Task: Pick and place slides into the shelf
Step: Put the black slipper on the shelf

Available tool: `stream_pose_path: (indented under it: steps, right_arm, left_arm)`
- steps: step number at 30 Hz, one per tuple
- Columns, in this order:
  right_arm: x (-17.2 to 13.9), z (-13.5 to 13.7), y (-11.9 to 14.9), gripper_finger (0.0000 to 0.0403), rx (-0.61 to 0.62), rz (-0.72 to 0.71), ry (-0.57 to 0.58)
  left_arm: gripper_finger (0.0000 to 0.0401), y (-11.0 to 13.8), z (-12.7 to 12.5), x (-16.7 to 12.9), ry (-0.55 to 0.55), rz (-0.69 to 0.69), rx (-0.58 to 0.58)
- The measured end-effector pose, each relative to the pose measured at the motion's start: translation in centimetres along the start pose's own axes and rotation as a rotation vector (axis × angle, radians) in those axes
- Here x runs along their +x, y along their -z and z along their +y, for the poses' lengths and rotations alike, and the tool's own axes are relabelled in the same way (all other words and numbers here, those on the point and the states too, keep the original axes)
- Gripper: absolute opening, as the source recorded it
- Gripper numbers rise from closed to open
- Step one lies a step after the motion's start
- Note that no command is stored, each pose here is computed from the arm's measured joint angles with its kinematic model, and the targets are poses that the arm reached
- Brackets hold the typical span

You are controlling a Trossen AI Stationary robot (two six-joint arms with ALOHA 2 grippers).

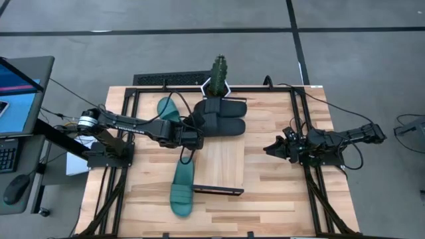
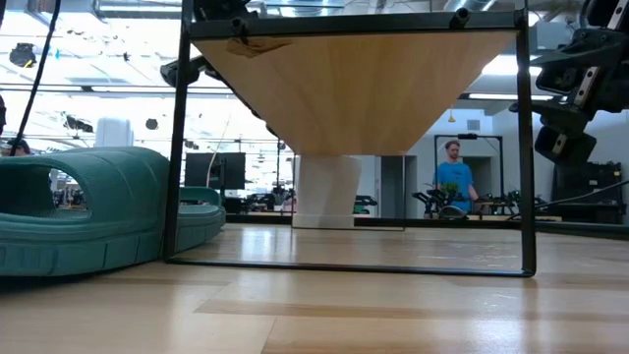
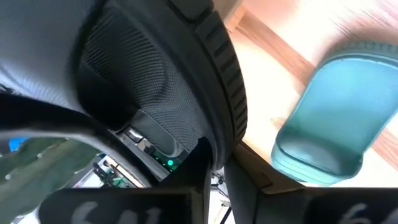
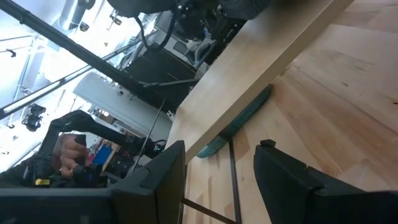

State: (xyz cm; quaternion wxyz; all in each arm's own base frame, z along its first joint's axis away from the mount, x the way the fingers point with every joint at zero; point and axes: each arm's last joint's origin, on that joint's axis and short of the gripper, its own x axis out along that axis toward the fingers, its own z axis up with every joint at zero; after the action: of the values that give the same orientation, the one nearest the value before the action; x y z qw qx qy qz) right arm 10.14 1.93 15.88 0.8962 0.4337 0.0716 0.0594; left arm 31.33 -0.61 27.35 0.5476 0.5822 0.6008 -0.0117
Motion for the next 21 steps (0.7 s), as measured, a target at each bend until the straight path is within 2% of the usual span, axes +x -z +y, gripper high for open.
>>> stream_pose_path:
  steps: [21]
  right_arm:
    - [0.00,0.00,0.00,0.0178,0.000,0.000,0.000]
  left_arm:
    - [0.0030,0.13,0.17,0.33,0.027,-0.037,-0.080]
